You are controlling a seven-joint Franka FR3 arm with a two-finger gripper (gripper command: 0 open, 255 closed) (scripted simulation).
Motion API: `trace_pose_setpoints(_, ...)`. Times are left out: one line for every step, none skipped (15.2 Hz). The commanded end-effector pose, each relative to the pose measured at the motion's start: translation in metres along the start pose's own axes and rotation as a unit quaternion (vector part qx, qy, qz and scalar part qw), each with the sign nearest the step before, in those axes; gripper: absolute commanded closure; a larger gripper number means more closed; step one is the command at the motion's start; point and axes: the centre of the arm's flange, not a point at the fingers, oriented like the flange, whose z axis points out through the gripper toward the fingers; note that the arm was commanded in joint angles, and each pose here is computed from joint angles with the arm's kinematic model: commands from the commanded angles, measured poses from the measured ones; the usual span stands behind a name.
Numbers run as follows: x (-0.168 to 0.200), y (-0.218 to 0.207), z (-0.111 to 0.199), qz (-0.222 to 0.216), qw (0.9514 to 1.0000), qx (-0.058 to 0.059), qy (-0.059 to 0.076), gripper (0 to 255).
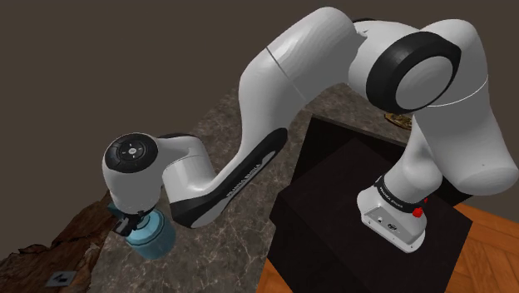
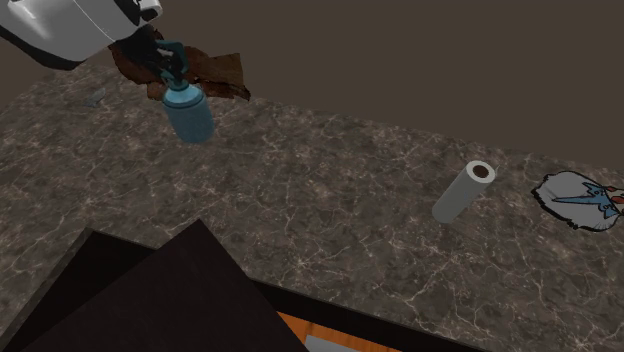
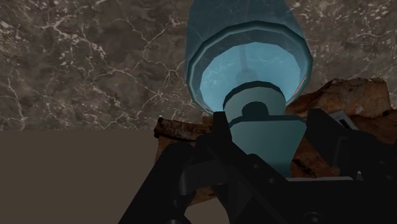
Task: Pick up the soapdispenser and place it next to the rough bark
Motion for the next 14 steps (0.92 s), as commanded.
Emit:
trace_pose_setpoints(-0.0015, 0.001, 0.0064, 0.0, 1.0, 0.0, 0.001, 255)
trace_pose_setpoints(-0.0015, 0.001, 0.0064, 0.0, 1.0, 0.0, 0.001, 255)
trace_pose_setpoints(-0.0014, 0.001, 0.0064, 0.0, 1.0, 0.0, 0.001, 255)
trace_pose_setpoints(-0.0014, 0.001, 0.0064, 0.0, 1.0, 0.0, 0.001, 255)
trace_pose_setpoints(-0.0014, 0.001, 0.0064, 0.0, 1.0, 0.0, 0.001, 255)
trace_pose_setpoints(-0.0014, 0.001, 0.0064, 0.0, 1.0, 0.0, 0.001, 255)
trace_pose_setpoints(-0.0014, 0.001, 0.0064, 0.0, 1.0, 0.0, 0.001, 255)
trace_pose_setpoints(-0.0014, 0.001, 0.0064, 0.0, 1.0, 0.0, 0.001, 255)
trace_pose_setpoints(-0.0013, 0.001, 0.0064, 0.0, 1.0, 0.0, 0.001, 0)
trace_pose_setpoints(-0.0014, 0.0011, 0.0065, 0.0, 1.0, 0.0, 0.001, 0)
trace_pose_setpoints(-0.0014, 0.001, 0.0065, 0.0, 1.0, 0.0, 0.001, 0)
trace_pose_setpoints(-0.0014, 0.001, 0.0065, 0.0, 1.0, 0.0, 0.001, 0)
trace_pose_setpoints(-0.0014, 0.001, 0.0065, 0.0, 1.0, 0.0, 0.001, 0)
trace_pose_setpoints(-0.0014, 0.001, 0.0064, 0.0, 1.0, 0.0, 0.001, 0)
